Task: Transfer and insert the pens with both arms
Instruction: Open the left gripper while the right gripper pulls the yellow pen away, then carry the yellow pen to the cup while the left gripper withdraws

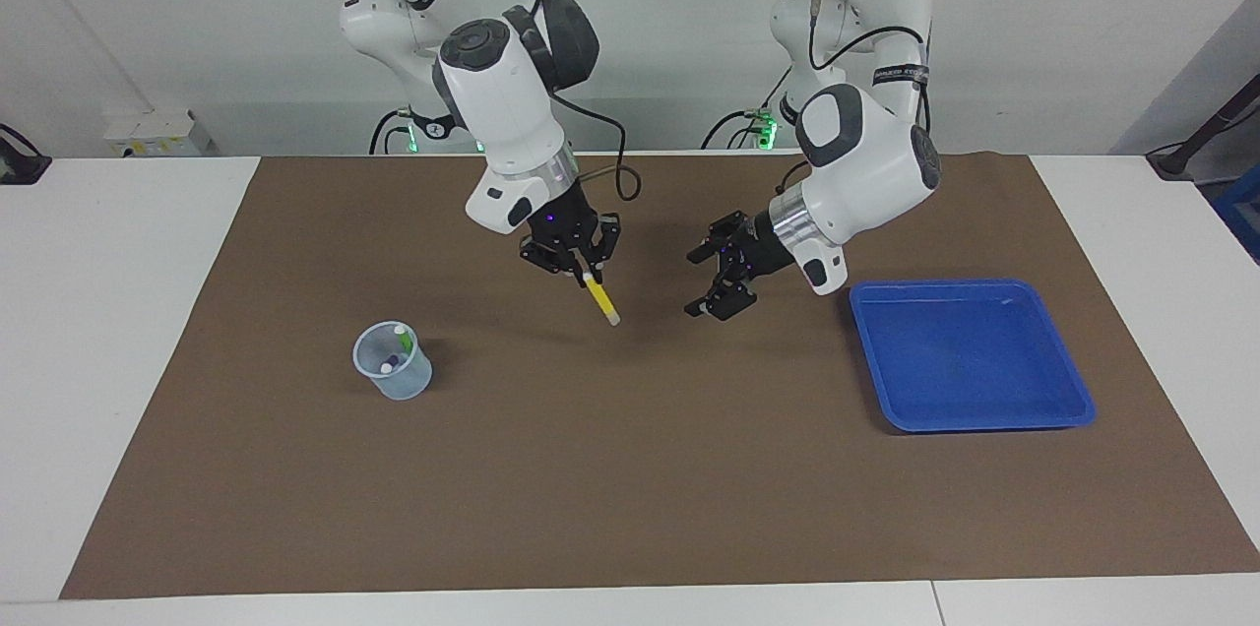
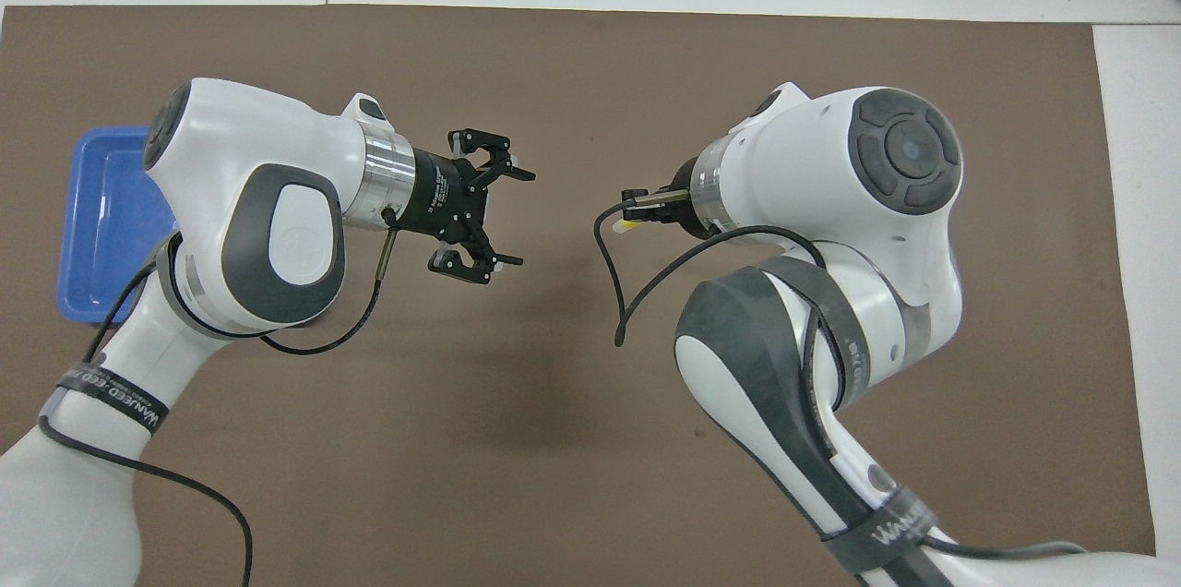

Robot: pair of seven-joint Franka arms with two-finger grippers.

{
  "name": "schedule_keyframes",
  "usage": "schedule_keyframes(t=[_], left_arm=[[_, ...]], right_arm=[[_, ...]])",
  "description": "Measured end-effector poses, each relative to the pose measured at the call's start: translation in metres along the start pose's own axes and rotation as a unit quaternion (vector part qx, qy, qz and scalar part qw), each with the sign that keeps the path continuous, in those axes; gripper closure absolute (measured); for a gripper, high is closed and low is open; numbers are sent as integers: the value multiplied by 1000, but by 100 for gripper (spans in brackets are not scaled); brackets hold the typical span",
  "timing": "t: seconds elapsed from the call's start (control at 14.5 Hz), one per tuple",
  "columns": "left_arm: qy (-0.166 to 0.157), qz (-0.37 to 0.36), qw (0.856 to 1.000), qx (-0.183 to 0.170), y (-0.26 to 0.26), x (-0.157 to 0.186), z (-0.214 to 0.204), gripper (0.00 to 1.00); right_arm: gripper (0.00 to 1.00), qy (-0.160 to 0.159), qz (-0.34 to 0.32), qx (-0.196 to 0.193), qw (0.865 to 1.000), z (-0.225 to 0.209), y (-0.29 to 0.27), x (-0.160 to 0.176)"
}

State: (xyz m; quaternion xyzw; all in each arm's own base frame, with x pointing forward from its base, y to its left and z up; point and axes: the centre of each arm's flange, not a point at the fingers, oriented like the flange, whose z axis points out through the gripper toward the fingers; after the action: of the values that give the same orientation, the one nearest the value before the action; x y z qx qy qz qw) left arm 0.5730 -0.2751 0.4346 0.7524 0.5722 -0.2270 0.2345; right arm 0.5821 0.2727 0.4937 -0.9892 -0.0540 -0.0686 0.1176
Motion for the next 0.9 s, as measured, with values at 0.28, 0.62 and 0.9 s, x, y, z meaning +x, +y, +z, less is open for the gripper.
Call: schedule_keyframes(t=[0.28, 0.62, 0.9], left_arm=[[27, 13, 1000, 9, -3, 6, 3, 0], [31, 10, 999, 15, -6, 12, 6, 0], [117, 73, 990, 32, -8, 19, -1, 0]], right_arm=[[82, -18, -72, -61, 995, -12, 40, 7], [82, -36, -136, -108, 984, -38, 50, 6], [82, -53, -198, -152, 967, -62, 63, 11]])
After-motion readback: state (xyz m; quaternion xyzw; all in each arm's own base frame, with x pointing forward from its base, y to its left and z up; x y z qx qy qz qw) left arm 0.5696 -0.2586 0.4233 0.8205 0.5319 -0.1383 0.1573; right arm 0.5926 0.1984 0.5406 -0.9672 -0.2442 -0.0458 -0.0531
